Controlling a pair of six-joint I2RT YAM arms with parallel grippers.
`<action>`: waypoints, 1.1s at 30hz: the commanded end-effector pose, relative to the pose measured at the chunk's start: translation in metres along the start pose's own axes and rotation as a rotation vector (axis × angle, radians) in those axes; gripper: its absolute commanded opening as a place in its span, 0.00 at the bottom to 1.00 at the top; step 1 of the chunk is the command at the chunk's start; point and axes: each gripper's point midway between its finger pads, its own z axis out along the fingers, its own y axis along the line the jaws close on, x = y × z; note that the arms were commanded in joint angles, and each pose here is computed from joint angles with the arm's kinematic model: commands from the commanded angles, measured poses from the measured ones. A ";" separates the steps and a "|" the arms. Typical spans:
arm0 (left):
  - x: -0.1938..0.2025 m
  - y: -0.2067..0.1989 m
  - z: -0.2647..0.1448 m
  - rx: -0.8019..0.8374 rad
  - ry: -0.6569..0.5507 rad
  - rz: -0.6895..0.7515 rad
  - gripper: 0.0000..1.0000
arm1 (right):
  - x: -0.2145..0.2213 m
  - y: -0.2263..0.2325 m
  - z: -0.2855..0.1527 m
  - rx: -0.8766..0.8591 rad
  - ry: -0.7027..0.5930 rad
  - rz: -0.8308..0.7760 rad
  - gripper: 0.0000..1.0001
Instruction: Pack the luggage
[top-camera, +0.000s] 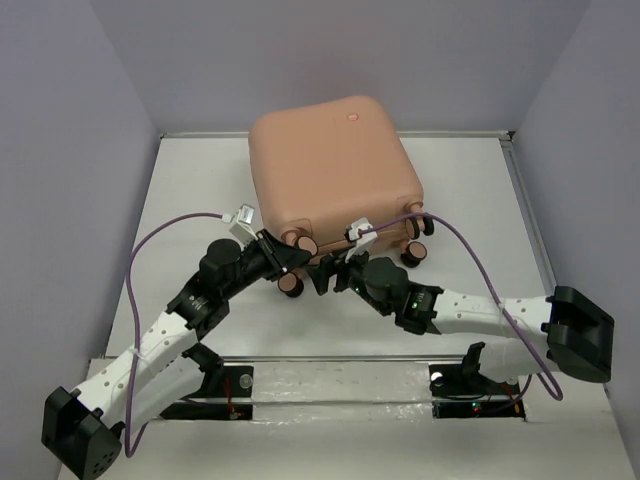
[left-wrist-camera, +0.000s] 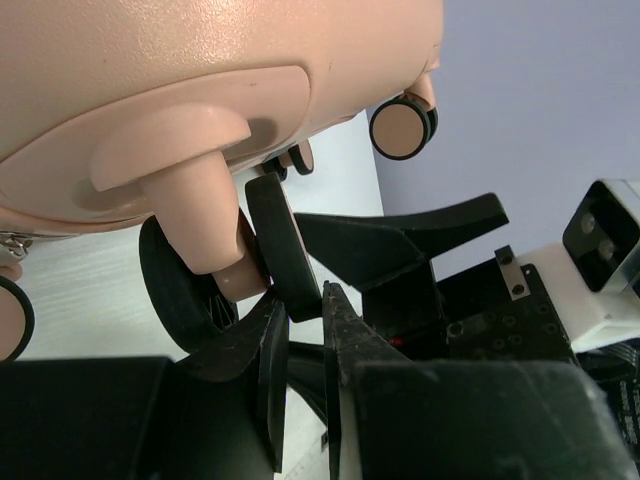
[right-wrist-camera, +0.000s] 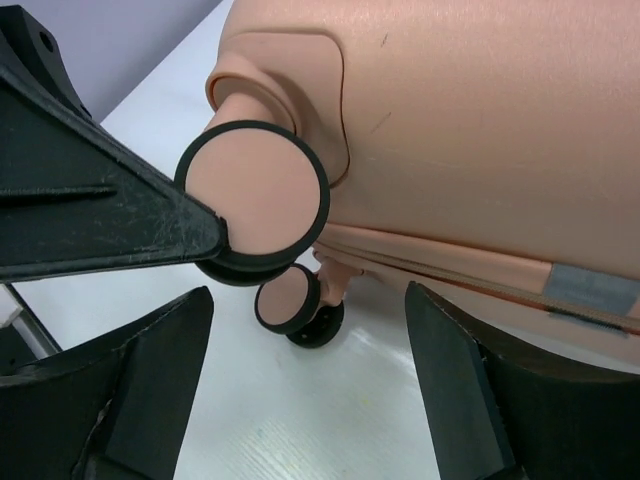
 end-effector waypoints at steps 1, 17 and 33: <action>-0.037 -0.098 -0.026 0.379 -0.145 0.094 0.19 | -0.037 0.022 0.009 -0.128 -0.070 0.001 0.85; -0.041 -0.078 -0.032 0.263 -0.179 0.137 0.84 | -0.043 0.042 0.024 -0.279 -0.118 0.155 0.94; -0.081 -0.045 -0.084 -0.021 -0.385 0.315 0.83 | -0.042 0.052 0.030 -0.325 -0.141 0.215 0.98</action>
